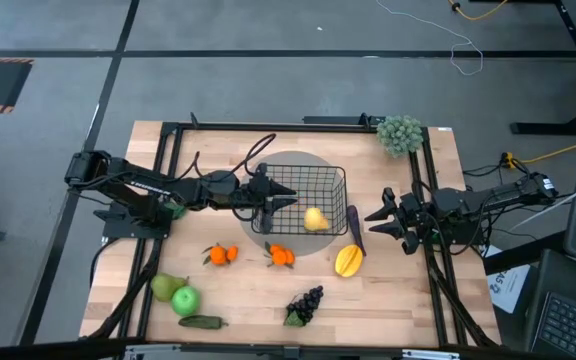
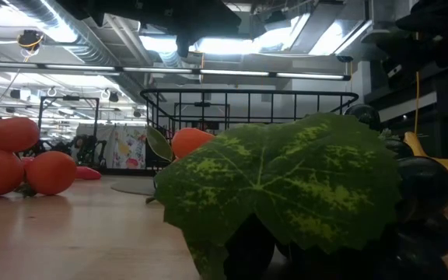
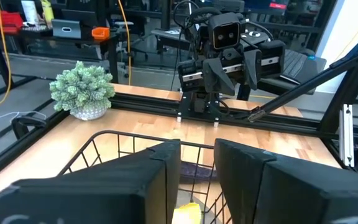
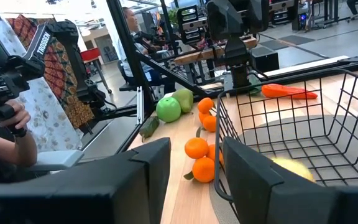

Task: Build produce basket
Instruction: Put the orange carrot into the wire basket

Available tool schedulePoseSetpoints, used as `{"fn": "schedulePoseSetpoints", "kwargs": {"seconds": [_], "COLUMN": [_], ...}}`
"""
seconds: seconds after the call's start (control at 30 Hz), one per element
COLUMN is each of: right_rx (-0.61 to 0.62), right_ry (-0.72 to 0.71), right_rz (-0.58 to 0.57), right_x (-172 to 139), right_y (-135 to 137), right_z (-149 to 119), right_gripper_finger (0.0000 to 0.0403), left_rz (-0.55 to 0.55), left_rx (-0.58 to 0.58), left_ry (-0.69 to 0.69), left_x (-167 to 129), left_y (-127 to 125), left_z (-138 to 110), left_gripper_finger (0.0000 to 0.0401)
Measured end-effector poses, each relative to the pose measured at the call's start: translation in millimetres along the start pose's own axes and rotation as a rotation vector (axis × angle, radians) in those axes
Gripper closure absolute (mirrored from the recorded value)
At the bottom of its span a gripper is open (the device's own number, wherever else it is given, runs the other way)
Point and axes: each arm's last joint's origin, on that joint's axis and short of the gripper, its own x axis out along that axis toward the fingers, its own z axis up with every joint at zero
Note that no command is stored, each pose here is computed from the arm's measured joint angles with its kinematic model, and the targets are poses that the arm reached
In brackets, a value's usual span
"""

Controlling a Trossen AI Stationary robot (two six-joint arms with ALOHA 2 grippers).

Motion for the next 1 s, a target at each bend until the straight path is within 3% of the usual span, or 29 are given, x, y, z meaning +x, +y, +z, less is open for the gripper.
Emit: {"fn": "schedulePoseSetpoints", "kwargs": {"seconds": [0.23,0.4,0.7,0.83,0.93,1.0], "right_rx": [0.029,0.054,0.054,0.054,0.053,0.053], "right_ry": [-0.001,-0.008,-0.008,-0.008,-0.008,-0.008], "right_rz": [0.001,0.003,0.003,0.003,0.003,0.003], "right_x": [0.0,0.0,0.0,0.0,0.0,0.0], "right_y": [0.1,0.3,0.3,0.3,0.3,0.3], "right_z": [0.1,0.9,0.9,0.9,0.9,1.0], "right_gripper_finger": [0.0263,0.0263,0.0263,0.0263,0.0263,0.0263], "left_rz": [-0.031,-0.102,-0.129,-0.015,0.162,0.313], "left_rx": [0.005,0.019,0.054,0.134,0.15,0.102], "left_ry": [0.044,0.138,0.377,0.538,0.666,0.709], "left_x": [-6.5,-29.2,-75.8,-95.1,-106.3,-112.8], "left_y": [-2.4,-6.4,-11.1,-4.0,4.2,9.8], "left_z": [2.1,12.6,14.9,5.6,-5.4,-10.7], "left_gripper_finger": [0.0313,0.0313,0.032,0.0321,0.0321,0.0321]}}
